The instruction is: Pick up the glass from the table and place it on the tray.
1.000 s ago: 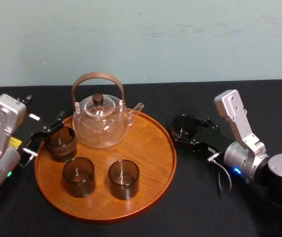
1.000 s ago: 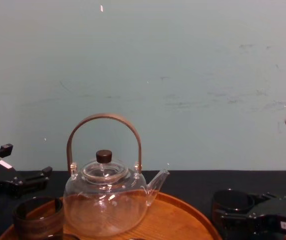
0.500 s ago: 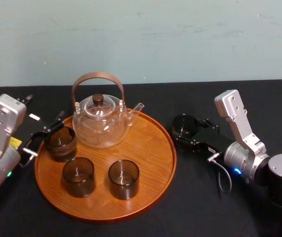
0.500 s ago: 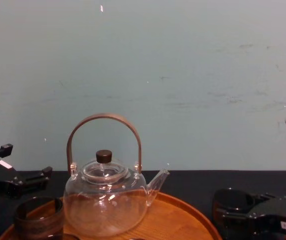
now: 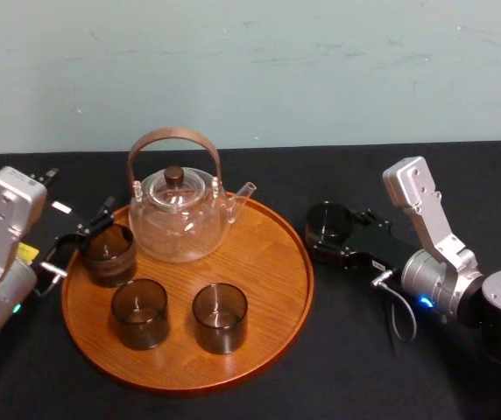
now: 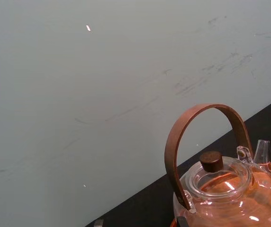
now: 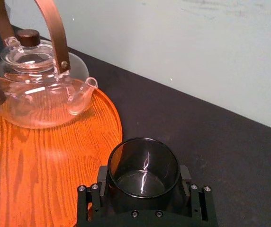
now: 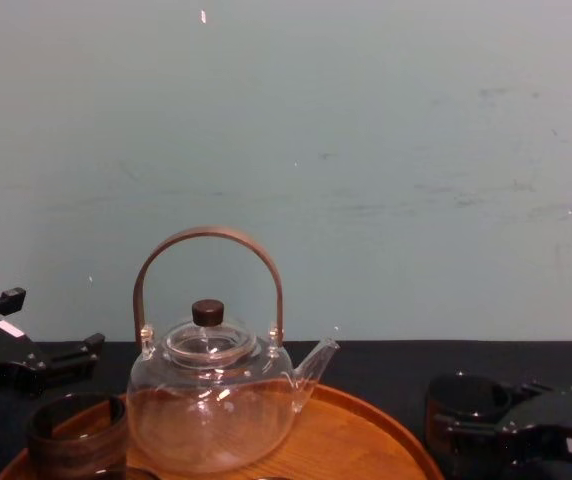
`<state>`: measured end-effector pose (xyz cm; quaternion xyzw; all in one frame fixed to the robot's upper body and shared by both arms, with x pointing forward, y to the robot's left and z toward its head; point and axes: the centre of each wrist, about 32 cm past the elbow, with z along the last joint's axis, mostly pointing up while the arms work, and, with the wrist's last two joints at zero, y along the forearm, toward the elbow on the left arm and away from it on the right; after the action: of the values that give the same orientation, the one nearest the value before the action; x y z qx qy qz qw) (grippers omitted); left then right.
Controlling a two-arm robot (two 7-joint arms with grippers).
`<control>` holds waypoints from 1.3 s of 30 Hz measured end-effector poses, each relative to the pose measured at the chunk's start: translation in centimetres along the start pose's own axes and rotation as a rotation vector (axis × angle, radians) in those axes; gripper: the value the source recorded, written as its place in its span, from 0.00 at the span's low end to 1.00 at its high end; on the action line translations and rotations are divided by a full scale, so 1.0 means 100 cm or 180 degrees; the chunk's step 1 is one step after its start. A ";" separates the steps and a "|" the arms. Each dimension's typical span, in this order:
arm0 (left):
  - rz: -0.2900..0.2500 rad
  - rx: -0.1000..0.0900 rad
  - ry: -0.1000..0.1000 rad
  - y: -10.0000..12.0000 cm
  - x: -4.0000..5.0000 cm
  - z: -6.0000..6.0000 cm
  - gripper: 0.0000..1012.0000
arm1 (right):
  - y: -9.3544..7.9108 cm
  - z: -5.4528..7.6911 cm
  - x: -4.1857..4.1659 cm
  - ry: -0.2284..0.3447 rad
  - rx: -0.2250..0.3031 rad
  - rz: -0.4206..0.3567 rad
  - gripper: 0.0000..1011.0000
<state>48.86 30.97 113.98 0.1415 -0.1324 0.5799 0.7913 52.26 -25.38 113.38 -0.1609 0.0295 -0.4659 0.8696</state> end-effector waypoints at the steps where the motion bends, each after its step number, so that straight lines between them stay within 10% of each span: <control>1: 0.0000 0.0000 0.0000 0.000 0.0000 0.000 0.99 | -0.001 0.001 -0.0002 -0.0008 0.0003 0.0003 0.89; 20: 0.0000 0.0000 0.0000 0.000 0.0000 0.000 0.99 | -0.016 0.029 -0.0161 -0.0209 0.0161 0.0162 0.89; 39: 0.0000 0.0000 0.0000 0.000 0.0000 0.000 0.99 | 0.008 0.036 -0.0436 -0.0304 0.0249 0.0522 0.89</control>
<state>48.86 30.97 113.98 0.1415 -0.1325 0.5799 0.7913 51.15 -20.50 116.08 -0.1458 -0.0172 -0.3858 0.9108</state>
